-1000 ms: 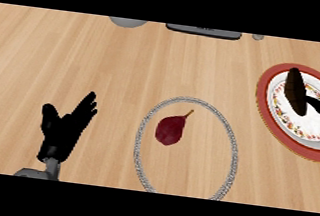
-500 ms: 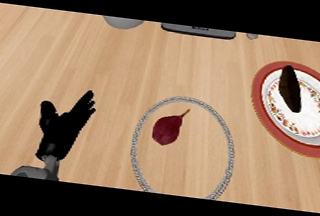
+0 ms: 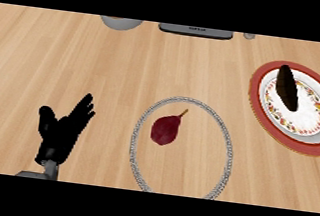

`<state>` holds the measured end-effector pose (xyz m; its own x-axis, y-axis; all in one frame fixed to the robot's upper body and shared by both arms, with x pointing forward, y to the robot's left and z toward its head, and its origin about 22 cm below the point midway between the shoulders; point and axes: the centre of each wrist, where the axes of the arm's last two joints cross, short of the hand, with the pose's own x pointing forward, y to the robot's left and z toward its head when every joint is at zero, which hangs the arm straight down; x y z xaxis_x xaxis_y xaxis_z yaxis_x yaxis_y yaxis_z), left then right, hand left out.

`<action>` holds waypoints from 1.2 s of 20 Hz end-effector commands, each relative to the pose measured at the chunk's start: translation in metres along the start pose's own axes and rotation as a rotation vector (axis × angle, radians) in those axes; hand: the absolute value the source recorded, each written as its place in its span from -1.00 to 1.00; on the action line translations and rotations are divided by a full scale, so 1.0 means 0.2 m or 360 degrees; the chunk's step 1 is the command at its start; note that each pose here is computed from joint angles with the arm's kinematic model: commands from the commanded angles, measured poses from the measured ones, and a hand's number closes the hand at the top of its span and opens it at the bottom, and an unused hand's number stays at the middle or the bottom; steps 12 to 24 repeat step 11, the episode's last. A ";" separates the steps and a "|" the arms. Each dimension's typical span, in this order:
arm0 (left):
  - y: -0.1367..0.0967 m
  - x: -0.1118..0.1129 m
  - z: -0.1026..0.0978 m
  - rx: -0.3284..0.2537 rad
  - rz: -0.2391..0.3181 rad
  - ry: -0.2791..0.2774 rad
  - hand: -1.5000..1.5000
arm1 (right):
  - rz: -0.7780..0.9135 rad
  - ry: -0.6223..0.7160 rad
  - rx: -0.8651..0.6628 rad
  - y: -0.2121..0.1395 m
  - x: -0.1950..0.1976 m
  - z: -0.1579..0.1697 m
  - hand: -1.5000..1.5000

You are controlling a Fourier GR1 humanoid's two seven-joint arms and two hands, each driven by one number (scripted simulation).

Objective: Pick the croissant from the placemat and place it in the plate

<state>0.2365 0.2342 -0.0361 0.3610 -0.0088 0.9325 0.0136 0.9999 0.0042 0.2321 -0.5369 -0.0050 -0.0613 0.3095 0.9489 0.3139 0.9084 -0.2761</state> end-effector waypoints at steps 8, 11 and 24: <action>0.00 -0.08 0.07 0.0019 -0.0016 0.0017 0.00 | 0.0124 0.0042 0.0116 -0.12 -0.09 0.23 -1.00; -0.04 -0.03 0.02 0.0014 0.0024 0.0030 0.00 | 0.0126 0.0031 0.0115 -0.14 -0.16 0.38 -1.00; -0.04 -0.03 0.02 0.0014 0.0024 0.0030 0.00 | 0.0126 0.0031 0.0115 -0.14 -0.16 0.38 -1.00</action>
